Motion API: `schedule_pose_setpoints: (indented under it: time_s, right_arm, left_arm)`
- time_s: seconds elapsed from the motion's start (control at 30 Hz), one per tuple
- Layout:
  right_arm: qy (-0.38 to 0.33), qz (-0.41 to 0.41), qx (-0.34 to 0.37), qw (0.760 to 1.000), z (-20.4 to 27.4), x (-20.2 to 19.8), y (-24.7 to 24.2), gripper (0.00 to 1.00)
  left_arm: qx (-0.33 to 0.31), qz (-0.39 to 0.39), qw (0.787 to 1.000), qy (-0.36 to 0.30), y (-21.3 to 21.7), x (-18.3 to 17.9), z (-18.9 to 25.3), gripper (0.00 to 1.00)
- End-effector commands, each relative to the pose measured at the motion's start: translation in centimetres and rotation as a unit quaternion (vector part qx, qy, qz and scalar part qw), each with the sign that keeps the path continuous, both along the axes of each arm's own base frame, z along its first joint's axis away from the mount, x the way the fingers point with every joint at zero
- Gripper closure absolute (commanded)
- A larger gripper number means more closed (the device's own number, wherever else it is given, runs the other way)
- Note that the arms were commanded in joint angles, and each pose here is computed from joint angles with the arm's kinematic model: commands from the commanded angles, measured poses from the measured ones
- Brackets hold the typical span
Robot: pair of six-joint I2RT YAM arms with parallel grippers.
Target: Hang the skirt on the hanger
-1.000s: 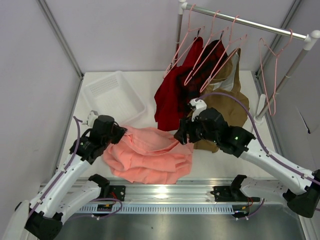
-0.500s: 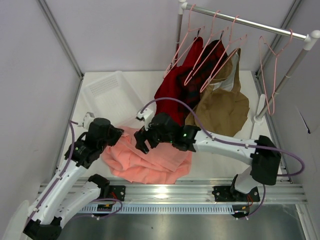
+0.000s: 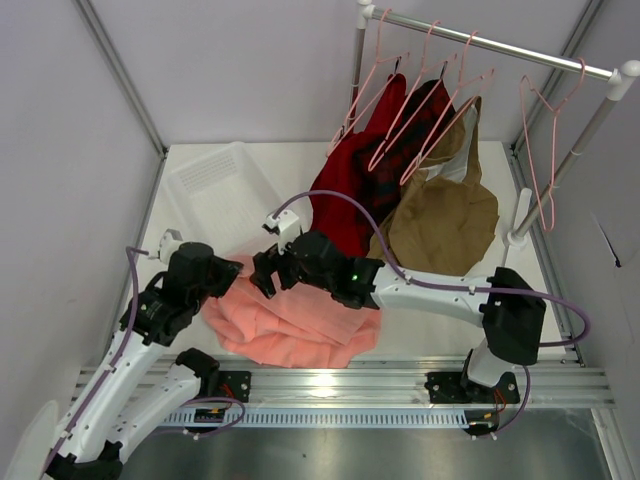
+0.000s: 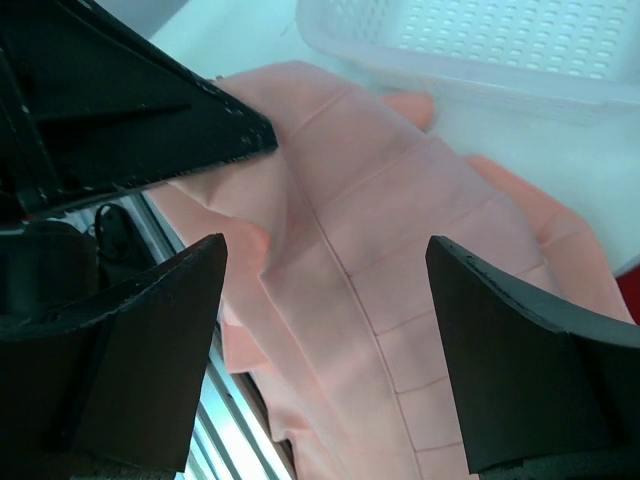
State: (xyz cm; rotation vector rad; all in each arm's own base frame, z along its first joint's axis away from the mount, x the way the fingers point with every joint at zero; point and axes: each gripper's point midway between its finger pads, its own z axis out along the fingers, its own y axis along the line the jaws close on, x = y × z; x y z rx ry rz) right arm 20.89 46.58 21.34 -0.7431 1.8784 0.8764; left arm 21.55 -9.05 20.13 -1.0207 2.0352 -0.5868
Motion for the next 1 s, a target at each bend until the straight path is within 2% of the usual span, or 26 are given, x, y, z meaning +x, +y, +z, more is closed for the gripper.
schedule_pose_setpoints:
  time_s: [0.0,0.17,0.33,0.63,0.8,0.87,0.97]
  right_arm:
    - [-0.009,-0.011,0.053,0.998,2.5,0.4,2.2,0.15]
    - [-0.025,-0.018,0.022,0.999,0.8,0.6,2.8,0.17]
    - [-0.057,-0.043,-0.019,0.997,-0.5,1.6,1.8,0.25]
    - [-0.109,-0.107,-0.039,0.988,0.2,4.3,0.6,0.34]
    - [-0.113,-0.099,-0.036,0.988,0.4,4.8,1.1,0.44]
    - [-0.108,-0.082,-0.038,0.990,-0.4,4.6,1.6,0.42]
    - [-0.109,-0.034,-0.038,0.993,-1.6,3.3,2.6,0.34]
  left_arm:
    - [-0.003,0.010,0.999,-0.035,0.4,0.7,2.3,1.00]
    - [-0.007,0.013,0.999,-0.039,0.5,0.5,2.6,1.00]
    - [-0.009,0.015,0.999,-0.042,0.7,0.4,2.9,1.00]
    - [-0.010,0.008,1.000,-0.028,0.6,-0.4,2.4,1.00]
    - [-0.019,0.014,0.999,-0.031,0.9,-1.0,2.5,1.00]
    - [-0.021,0.016,0.999,-0.036,1.1,-1.1,2.9,1.00]
    - [-0.020,0.018,0.999,-0.038,1.2,-1.2,3.1,1.00]
